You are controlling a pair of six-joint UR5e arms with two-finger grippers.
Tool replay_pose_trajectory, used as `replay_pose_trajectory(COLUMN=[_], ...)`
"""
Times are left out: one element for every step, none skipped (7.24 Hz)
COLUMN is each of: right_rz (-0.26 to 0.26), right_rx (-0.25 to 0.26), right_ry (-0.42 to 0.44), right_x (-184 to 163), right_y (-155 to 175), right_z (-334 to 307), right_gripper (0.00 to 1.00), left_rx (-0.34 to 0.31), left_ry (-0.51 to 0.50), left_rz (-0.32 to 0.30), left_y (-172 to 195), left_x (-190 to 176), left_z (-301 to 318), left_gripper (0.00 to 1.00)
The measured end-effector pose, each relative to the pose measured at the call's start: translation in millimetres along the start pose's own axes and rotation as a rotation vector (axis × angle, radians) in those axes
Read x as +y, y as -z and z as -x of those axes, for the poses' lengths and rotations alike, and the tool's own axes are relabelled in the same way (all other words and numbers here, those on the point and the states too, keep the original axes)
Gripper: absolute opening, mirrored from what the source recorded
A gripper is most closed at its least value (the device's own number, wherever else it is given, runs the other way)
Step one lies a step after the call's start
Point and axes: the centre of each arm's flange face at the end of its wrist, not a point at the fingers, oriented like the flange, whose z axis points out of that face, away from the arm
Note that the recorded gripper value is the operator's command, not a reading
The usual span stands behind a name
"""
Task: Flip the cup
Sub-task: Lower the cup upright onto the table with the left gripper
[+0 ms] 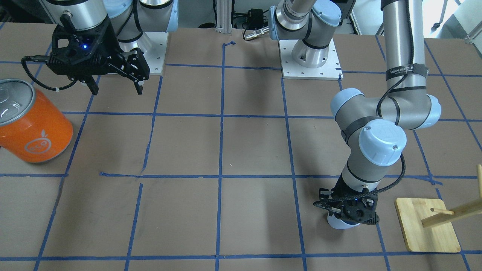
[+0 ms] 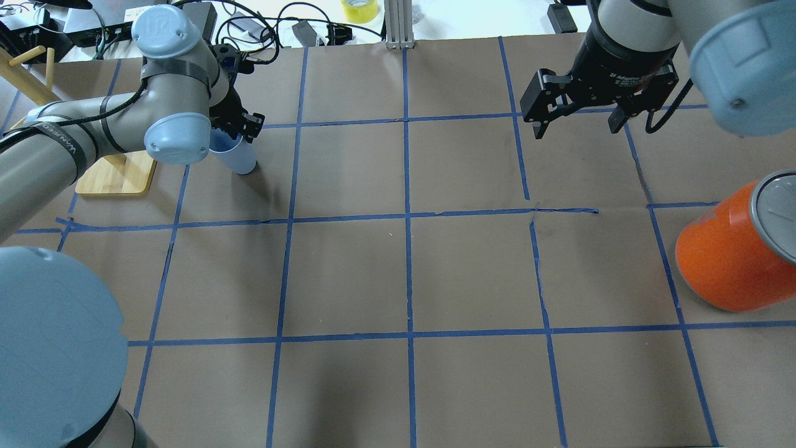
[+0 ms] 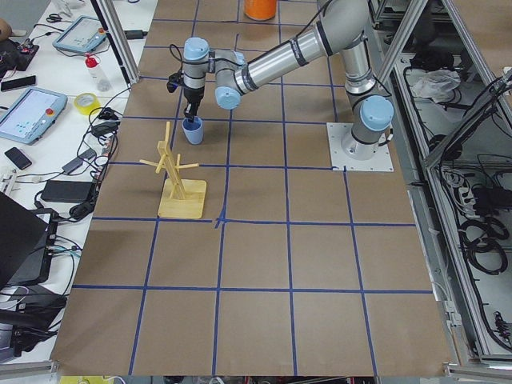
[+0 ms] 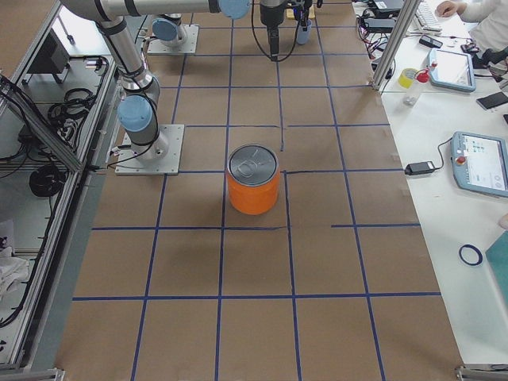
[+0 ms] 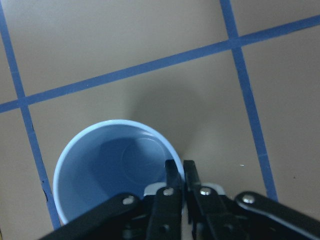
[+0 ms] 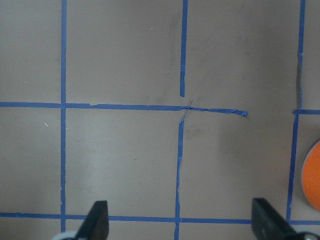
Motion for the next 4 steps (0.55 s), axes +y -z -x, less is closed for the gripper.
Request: replay_pose_trajectory(right_rz=[0.001, 0.001, 0.002, 0.002], right_rx=[0.0, 0.0, 0.0, 0.0], right_ry=[0.0, 0.0, 0.0, 0.001], right_x=[0.1, 0.0, -0.1, -0.2], right_y=[-0.3, -0.6, -0.9, -1.0], right_z=[0.0, 0.0, 0.0, 0.0], right_gripper=[1.0, 1.0, 1.0, 1.0], left_rx=[0.0, 0.001, 0.007, 0.024], left_ry=[0.009, 0.02, 0.03, 0.038], left_rz=[-0.003, -0.007, 0.001, 0.029], left_y=[12.0, 35.2, 67.3, 105.4], left_x=[0.0, -0.3, 1.9, 9.4], left_z=[0.3, -0.4, -2.8, -8.1], left_gripper=[1.0, 1.0, 1.0, 1.0])
